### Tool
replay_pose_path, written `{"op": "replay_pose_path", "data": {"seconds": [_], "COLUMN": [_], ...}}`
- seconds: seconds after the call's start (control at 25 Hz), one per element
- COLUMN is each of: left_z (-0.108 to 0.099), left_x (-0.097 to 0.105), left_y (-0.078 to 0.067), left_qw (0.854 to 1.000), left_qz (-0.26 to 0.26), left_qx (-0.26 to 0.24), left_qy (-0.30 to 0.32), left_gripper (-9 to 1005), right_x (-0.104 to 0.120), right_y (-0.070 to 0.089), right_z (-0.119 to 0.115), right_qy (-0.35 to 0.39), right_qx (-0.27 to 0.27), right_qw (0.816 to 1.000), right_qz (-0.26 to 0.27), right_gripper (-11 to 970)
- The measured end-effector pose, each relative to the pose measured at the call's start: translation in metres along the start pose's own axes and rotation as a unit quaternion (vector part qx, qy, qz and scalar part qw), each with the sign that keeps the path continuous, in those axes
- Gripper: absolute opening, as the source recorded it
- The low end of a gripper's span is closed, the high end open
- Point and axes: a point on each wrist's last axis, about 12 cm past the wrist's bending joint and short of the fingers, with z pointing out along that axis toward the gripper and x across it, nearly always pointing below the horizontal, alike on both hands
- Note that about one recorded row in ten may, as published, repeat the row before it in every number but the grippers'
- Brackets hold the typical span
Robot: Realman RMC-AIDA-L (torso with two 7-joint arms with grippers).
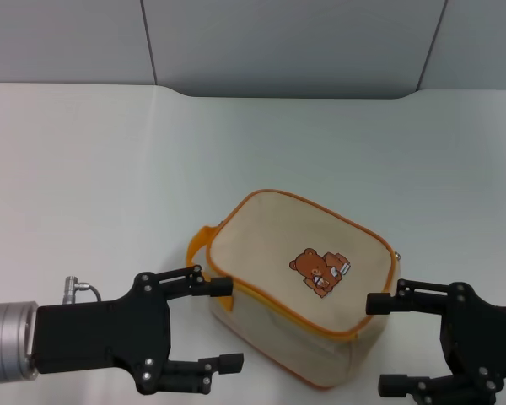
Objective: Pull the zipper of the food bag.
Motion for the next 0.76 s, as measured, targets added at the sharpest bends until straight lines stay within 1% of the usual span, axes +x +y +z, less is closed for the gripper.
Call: {"op": "replay_pose_path", "data": {"seconds": [0.04, 0.76], "left_z": [-0.0011, -0.0019], "left_x": [0.0006, 0.0038], "left_y": [-0.0007, -0.0055], "left_qw": [1.0, 1.0], "left_qz": [-0.001, 0.003], "left_qx": [-0.002, -0.014], "left_qy": [0.0, -0.009], "left_gripper": [821, 821], "right_x": [-0.0007, -0.0019], "right_y": [-0.0005, -0.0015], "right_z": [0.0005, 0.0021], "right_qy": [0.001, 0.0], "right_qx": [-0.001, 0.005], "right_qw": [1.0, 1.0], "right_qz": [-0.002, -0.013], "right_gripper": [838, 838]}}
